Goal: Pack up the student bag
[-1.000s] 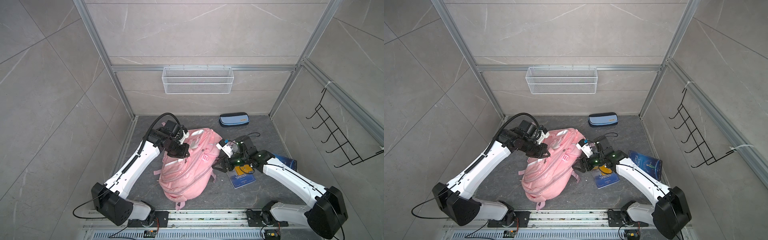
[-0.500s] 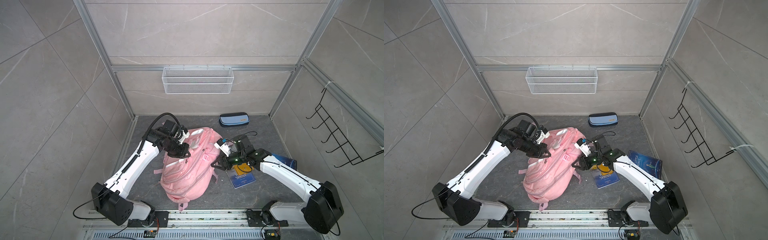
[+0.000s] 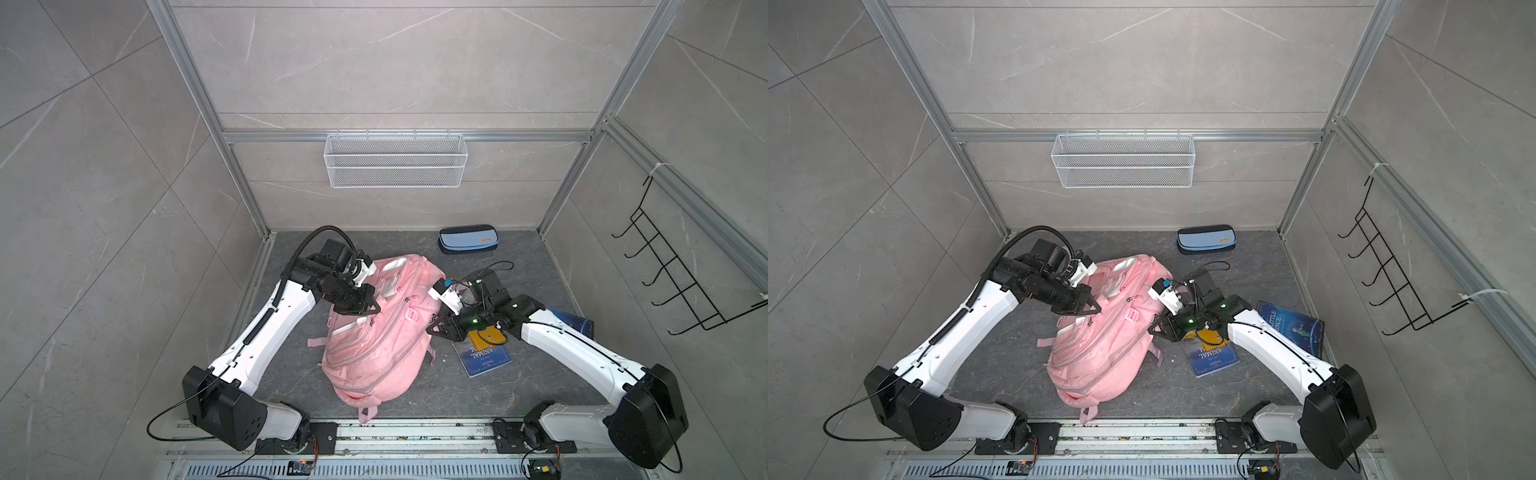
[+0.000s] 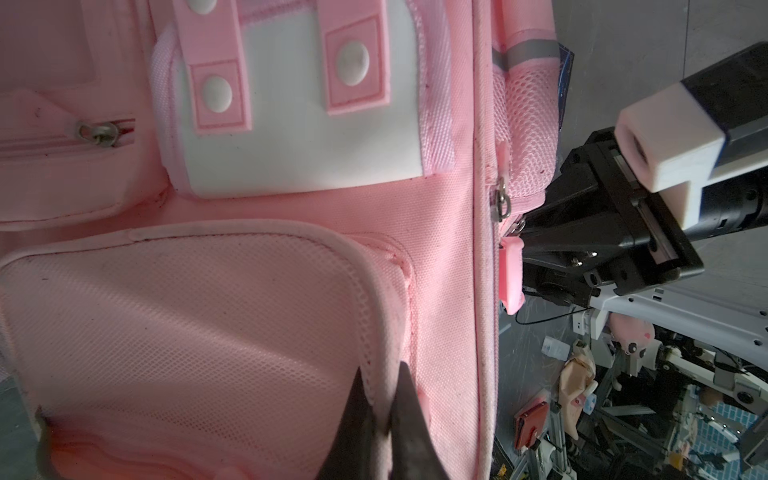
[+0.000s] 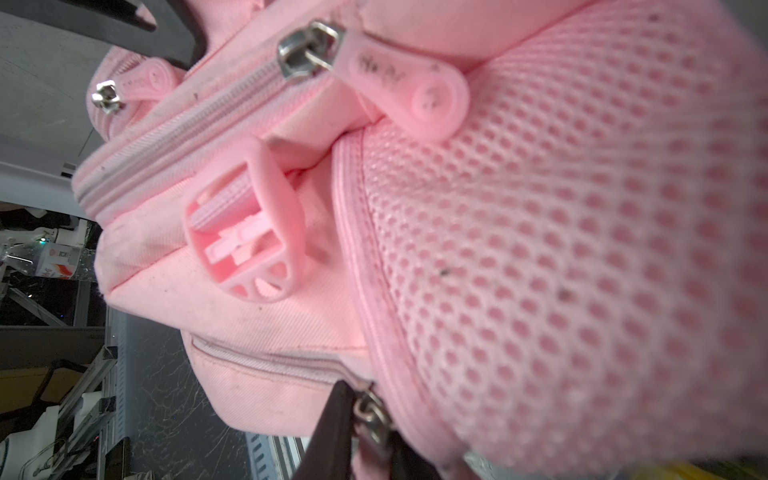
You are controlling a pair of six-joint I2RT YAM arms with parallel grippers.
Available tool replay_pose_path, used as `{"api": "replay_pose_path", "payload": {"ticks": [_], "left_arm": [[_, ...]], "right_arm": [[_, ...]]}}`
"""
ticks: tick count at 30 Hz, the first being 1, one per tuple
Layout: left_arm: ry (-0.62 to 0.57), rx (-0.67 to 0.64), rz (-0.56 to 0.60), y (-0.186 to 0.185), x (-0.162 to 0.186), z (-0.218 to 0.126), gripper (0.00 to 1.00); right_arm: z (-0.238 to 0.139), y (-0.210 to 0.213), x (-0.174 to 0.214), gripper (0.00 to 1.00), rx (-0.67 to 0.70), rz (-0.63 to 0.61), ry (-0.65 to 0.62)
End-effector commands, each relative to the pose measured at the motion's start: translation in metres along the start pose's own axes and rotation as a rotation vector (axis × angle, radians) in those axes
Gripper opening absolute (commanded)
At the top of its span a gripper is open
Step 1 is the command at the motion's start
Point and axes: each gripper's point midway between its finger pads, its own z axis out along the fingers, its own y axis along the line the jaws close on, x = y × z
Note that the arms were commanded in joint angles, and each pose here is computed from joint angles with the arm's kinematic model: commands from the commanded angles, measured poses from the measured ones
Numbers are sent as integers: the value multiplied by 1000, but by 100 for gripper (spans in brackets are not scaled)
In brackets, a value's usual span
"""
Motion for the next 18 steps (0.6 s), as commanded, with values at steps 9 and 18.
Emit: {"api": "replay_pose_path", "payload": {"ticks": [9,18], "left_arm": [[-85,121,91,-27,-16,-16,0],[-78,122,93,-28,-12,-17,0]], "right_arm": [[-14,6,0,19,35,-43,2],[-10,2,-1,15,38,-19,-2]]}}
